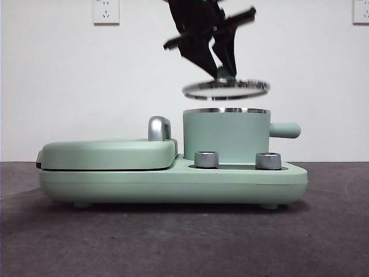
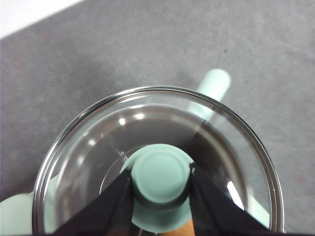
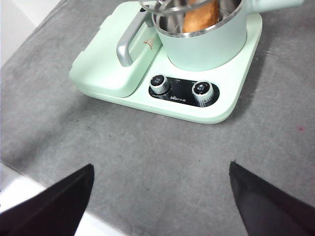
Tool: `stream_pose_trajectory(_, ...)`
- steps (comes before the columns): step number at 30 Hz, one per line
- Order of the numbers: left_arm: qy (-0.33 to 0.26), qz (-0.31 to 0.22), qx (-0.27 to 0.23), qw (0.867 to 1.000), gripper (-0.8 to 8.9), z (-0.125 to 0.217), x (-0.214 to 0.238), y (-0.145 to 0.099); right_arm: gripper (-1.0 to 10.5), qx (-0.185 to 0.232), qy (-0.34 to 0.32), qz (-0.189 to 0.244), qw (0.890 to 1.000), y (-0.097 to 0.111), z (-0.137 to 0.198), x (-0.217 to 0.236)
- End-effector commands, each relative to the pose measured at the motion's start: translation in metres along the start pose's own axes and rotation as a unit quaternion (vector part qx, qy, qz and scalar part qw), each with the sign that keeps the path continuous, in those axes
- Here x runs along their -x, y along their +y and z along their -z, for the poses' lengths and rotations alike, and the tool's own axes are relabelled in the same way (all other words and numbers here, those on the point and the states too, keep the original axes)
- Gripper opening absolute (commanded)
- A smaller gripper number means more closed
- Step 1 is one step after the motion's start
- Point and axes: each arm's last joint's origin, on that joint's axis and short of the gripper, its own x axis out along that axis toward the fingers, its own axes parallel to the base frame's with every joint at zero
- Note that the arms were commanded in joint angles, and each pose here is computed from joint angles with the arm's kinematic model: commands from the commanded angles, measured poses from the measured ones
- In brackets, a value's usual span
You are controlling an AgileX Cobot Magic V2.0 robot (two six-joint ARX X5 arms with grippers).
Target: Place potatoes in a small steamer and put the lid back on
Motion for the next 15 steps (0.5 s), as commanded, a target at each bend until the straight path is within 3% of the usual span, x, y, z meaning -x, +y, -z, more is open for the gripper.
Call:
stream_pose_trajectory(1,-0.014,0.002,-0.002,1.0,0.16,-0.001,-0.017,-0.002,4.4,-0.002,-0.01,-0.006,1.0,0.002,-0.003,0.0)
stream_pose_trajectory(15,0.017,-0.002,0.002,1.0,0.16,0.009,-0.032,0.002,4.4,0.001,-0.011,-0.006,1.0,0.002,-0.003,0.0)
